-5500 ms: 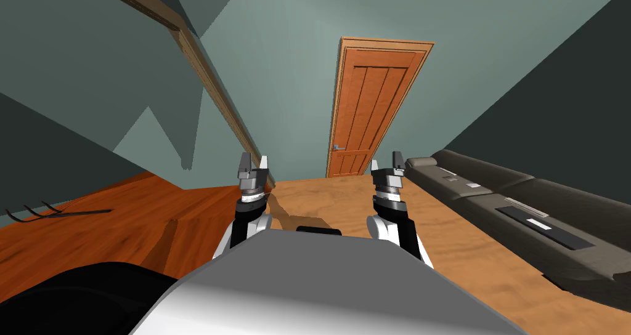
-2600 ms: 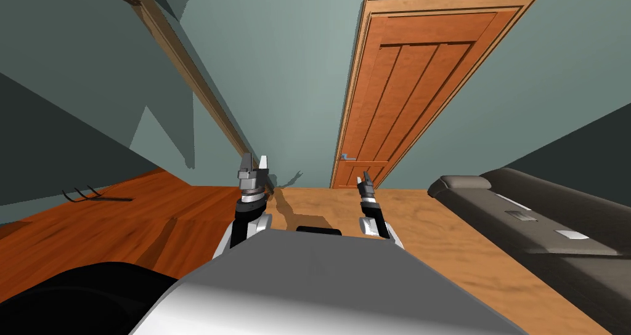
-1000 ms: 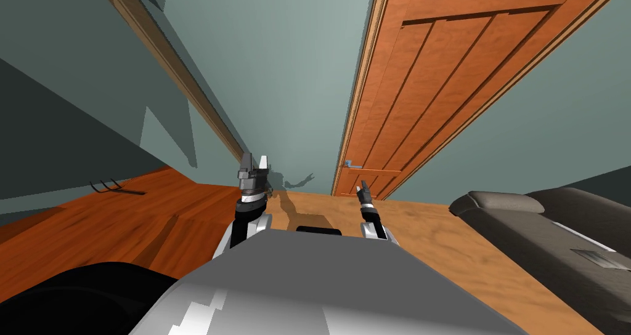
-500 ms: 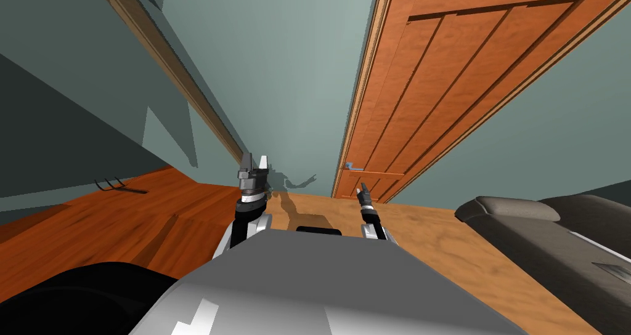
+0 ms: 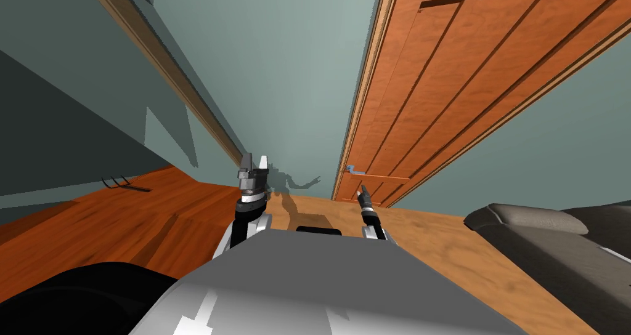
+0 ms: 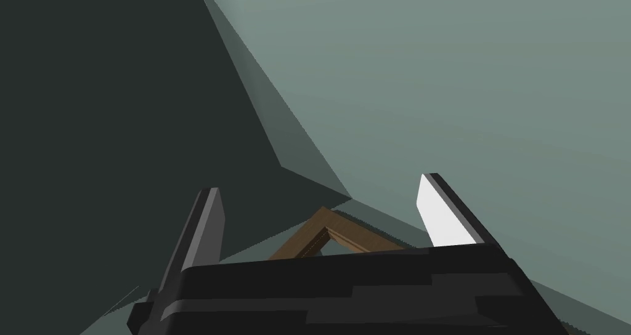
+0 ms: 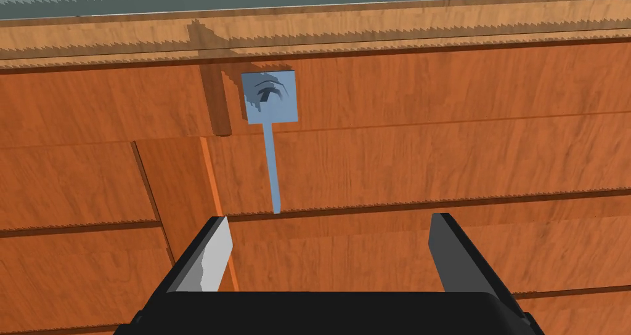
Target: Pull the door open
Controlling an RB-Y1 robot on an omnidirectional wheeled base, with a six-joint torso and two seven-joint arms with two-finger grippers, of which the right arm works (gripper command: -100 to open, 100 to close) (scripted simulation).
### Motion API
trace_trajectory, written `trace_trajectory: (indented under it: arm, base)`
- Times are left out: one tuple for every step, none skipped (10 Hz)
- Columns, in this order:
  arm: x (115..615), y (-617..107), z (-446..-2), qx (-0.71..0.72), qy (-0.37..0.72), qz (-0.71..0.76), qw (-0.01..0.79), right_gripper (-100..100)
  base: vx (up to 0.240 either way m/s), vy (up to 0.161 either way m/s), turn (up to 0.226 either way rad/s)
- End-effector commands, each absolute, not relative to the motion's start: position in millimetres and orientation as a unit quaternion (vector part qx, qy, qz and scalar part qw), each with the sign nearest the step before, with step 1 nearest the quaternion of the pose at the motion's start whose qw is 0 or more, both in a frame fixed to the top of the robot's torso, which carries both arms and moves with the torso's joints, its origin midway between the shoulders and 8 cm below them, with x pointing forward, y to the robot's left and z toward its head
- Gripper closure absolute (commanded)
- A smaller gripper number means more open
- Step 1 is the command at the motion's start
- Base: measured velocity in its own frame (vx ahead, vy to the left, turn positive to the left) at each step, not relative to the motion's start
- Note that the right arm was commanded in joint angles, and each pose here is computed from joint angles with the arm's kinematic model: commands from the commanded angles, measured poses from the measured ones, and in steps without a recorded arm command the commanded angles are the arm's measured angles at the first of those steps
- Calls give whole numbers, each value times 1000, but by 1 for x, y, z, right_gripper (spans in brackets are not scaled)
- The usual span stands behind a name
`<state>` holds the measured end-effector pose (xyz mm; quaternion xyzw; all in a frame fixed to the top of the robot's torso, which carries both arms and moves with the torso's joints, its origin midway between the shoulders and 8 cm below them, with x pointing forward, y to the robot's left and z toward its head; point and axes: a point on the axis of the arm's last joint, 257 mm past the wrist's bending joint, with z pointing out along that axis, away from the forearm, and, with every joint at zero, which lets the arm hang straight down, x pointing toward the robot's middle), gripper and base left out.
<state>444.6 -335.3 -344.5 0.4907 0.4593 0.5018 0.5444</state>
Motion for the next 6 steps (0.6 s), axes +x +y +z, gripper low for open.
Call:
trace_trajectory:
  arm:
    - [442,-340,-353,497,462,497,541,-100]
    - [440,-344,-361,502,465,493,538,-100]
    - [439,-345,-365,504,466,491,536,-100]
    - [438,-346,-368,507,467,489,535,-100]
    - [436,-349,-375,511,469,485,532,-100]
    - [434,-352,-380,515,471,482,530,-100]
  base:
    - [114,-63,52]
    - [114,-60,50]
    - [107,-39,36]
    - [81,-24,24]
    - [93,-43,40]
    - [107,-48,56]
